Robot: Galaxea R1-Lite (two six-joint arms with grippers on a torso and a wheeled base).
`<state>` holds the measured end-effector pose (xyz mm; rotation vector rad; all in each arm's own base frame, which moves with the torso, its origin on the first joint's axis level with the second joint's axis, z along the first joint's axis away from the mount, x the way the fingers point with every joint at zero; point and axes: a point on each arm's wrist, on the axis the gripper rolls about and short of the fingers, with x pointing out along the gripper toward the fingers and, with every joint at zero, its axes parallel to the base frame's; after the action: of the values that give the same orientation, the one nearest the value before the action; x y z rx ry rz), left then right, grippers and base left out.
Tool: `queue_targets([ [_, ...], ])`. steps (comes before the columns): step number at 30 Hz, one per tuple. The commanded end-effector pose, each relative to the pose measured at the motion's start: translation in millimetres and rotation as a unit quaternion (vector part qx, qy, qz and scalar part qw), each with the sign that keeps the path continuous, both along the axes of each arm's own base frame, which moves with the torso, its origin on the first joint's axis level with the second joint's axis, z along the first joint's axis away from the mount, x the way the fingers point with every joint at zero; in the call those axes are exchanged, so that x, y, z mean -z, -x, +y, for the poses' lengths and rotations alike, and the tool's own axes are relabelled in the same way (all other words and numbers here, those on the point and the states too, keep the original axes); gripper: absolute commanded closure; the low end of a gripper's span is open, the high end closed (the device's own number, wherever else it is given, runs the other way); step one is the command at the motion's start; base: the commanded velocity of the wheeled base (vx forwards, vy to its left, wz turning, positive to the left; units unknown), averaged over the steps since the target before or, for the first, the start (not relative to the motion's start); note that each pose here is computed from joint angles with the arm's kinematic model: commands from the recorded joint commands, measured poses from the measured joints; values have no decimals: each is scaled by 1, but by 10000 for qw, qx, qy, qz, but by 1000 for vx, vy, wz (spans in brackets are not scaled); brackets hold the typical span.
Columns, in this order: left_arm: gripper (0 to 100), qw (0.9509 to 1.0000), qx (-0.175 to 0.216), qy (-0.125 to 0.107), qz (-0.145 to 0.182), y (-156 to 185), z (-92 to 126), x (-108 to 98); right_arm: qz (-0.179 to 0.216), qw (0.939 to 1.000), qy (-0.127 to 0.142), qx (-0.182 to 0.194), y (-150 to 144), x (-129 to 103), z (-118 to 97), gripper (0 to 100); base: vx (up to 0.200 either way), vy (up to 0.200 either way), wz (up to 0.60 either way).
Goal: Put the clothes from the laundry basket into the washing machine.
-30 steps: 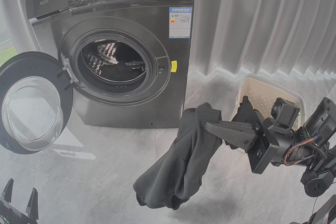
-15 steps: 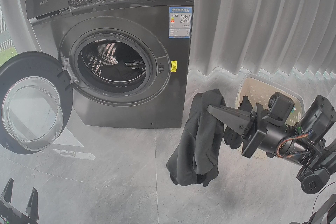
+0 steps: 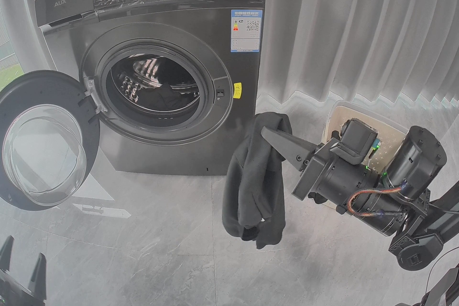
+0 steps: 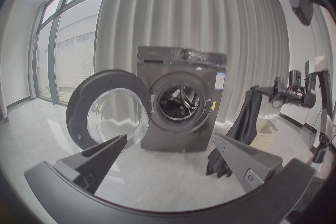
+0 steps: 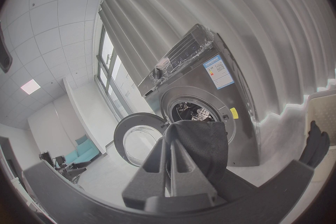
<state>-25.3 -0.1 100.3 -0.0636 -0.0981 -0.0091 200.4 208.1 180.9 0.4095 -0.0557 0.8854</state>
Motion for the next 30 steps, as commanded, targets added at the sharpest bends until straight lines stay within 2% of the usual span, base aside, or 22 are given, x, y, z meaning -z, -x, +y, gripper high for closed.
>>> queue_targets([
  [1, 0, 9983, 445, -15, -382, -5, -1, -76, 26, 9998, -160, -114, -6, -4, 12, 100, 0, 0, 0],
  [4, 0, 9930, 1163, -144, 134, -31, -4, -89, 38, 9997, -190, -121, -12, -2, 19, 100, 0, 0, 0],
  [6, 0, 9895, 1413, -176, 258, -39, -6, -92, 6, 9997, -223, -106, -15, -3, 21, 100, 0, 0, 0],
  [7, 0, 9836, 1733, -189, 465, -53, -9, -94, -37, 9996, -278, -102, -17, -7, 23, 100, 0, 0, 0],
  [10, 0, 9735, 2135, -197, 791, -75, -14, -96, -49, 9995, -308, -83, -22, -8, 25, 100, 0, 0, 0],
  [14, 0, 9586, 2639, -215, 1044, -98, -25, -96, -114, 9992, -374, -23, -30, -8, 28, 100, 0, 0, 0],
  [15, 0, 9534, 2792, -202, 1125, -104, -30, -95, -137, 9990, -416, 10, -33, -10, 27, 100, 0, 0, 0],
  [21, 0, 9328, 3286, -301, 1447, -134, -51, -88, -135, 9983, -573, 40, -39, -14, 31, 100, 0, 0, 0],
  [22, 0, 9328, 3286, -301, 1447, -134, -51, -88, -135, 9983, -573, 40, -39, -14, 31, 100, 0, 0, 0],
  [23, 0, 9256, 3423, -325, 1581, -142, -59, -84, -124, 9983, -562, 48, -41, -12, 32, 100, 0, 0, 0],
  [27, 0, 9089, 3713, -392, 1858, -153, -74, -73, -126, 9982, -584, 97, -45, -12, 32, 100, 0, 0, 0],
  [29, 0, 9029, 3774, -423, 2012, -160, -81, -67, -126, 9981, -595, 132, -47, -12, 30, 100, 0, 0, 0],
  [30, 0, 9020, 3771, -427, 2057, -162, -82, -65, -131, 9980, -601, 132, -47, -13, 30, 100, 0, 0, 0],
])
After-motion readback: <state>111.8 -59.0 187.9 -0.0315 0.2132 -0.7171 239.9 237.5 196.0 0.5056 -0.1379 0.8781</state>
